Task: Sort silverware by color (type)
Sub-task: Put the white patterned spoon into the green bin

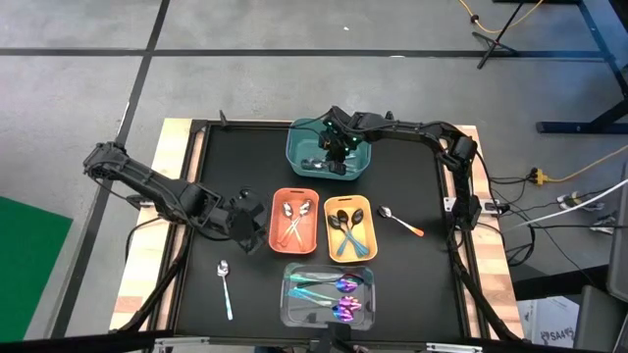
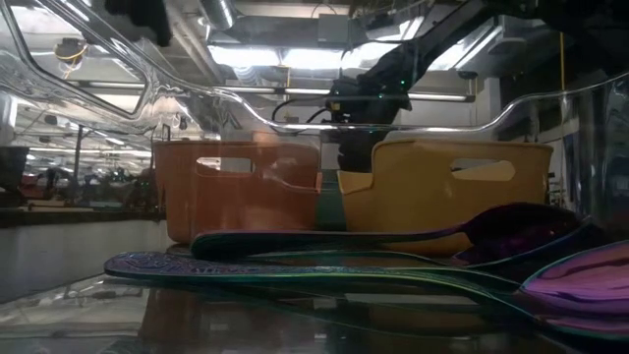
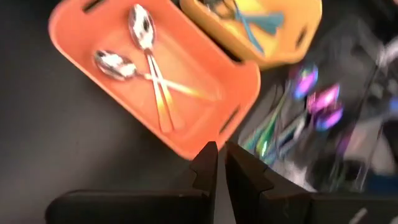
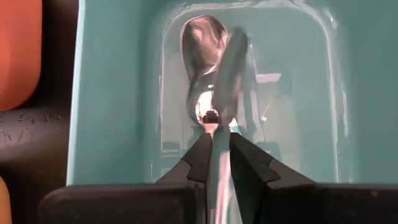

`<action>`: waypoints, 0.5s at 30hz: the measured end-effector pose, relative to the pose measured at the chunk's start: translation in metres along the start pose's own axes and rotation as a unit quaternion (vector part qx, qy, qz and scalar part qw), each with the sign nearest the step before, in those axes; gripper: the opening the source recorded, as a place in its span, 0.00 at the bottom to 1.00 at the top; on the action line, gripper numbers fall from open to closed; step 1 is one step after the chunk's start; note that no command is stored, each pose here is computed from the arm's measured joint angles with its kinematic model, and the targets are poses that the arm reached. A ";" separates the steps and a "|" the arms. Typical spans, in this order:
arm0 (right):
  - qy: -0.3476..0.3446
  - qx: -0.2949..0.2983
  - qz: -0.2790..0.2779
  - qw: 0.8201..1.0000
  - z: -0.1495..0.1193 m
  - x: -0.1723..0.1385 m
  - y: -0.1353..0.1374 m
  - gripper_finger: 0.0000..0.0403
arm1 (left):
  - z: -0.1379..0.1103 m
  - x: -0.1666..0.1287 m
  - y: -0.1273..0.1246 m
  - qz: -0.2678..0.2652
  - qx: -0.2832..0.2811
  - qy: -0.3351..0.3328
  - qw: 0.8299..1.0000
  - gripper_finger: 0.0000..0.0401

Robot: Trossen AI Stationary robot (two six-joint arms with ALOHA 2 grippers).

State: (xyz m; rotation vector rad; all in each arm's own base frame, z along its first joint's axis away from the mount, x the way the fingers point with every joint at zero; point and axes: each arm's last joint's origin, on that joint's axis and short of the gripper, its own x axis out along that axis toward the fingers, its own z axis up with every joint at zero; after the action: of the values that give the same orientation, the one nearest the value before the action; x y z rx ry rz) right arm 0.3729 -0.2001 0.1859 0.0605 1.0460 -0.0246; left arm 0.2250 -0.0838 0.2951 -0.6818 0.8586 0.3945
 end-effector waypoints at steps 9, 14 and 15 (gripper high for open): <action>-0.001 0.000 0.000 1.000 0.000 0.000 0.000 0.14 | -0.024 0.001 -0.011 -0.031 0.138 0.069 0.988 0.06; 0.000 0.000 -0.001 1.000 0.000 0.000 0.000 0.14 | -0.044 0.008 -0.021 -0.051 0.227 0.121 0.965 0.06; 0.001 0.000 0.000 1.000 0.000 0.000 0.000 0.14 | -0.048 0.010 -0.023 -0.057 0.246 0.133 0.958 0.06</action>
State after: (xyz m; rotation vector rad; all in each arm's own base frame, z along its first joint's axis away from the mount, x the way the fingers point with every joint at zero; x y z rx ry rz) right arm 0.3726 -0.2000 0.1860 0.0610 1.0485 -0.0246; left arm 0.2172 -0.1331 0.2739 -0.3206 1.1164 -0.0243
